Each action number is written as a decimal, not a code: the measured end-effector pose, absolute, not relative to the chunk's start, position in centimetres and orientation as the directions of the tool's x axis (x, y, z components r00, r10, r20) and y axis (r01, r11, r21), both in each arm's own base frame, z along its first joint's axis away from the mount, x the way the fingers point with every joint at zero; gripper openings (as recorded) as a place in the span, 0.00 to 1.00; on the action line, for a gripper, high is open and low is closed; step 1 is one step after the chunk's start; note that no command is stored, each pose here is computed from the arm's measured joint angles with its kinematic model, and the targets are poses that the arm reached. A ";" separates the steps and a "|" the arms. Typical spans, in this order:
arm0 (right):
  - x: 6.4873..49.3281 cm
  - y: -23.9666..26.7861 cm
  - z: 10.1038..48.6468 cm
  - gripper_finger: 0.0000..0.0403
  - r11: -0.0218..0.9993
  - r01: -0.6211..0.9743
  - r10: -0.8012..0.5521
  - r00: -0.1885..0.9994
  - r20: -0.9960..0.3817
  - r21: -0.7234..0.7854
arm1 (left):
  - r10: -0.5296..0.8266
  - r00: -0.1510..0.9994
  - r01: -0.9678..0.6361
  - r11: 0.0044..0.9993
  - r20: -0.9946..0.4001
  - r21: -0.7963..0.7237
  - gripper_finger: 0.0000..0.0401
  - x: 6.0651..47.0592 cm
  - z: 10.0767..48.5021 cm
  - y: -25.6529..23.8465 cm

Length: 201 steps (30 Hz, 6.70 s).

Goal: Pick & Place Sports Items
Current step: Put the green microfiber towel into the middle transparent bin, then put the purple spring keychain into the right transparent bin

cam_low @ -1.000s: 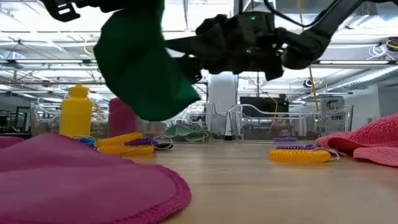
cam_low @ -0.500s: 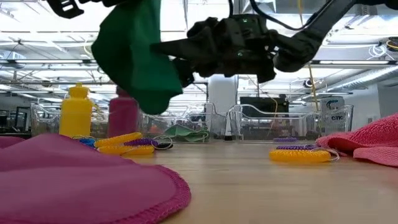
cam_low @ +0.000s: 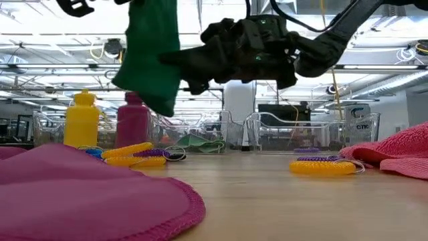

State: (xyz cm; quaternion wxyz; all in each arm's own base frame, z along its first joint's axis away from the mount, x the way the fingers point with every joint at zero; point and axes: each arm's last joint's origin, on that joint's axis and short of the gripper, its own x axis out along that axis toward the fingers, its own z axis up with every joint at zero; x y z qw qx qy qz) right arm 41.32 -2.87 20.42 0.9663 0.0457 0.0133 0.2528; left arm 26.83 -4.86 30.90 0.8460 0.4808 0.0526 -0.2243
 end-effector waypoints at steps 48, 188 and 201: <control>40.8 -5.7 22.0 0.00 0.957 -0.287 0.288 0.957 0.032 -0.050 | -0.080 0.950 0.186 0.921 -0.301 0.343 0.59 24.7 32.6 -1.9; 28.0 -1.7 29.9 0.61 0.866 0.280 -0.316 0.949 -0.020 -0.413 | -0.174 0.344 -0.141 0.962 -0.923 -0.234 0.45 37.5 20.6 27.0; 28.0 -1.7 29.7 0.61 0.874 0.272 -0.314 0.949 -0.040 -0.404 | 0.093 0.329 -0.123 0.991 -0.940 0.055 0.65 38.7 27.9 26.1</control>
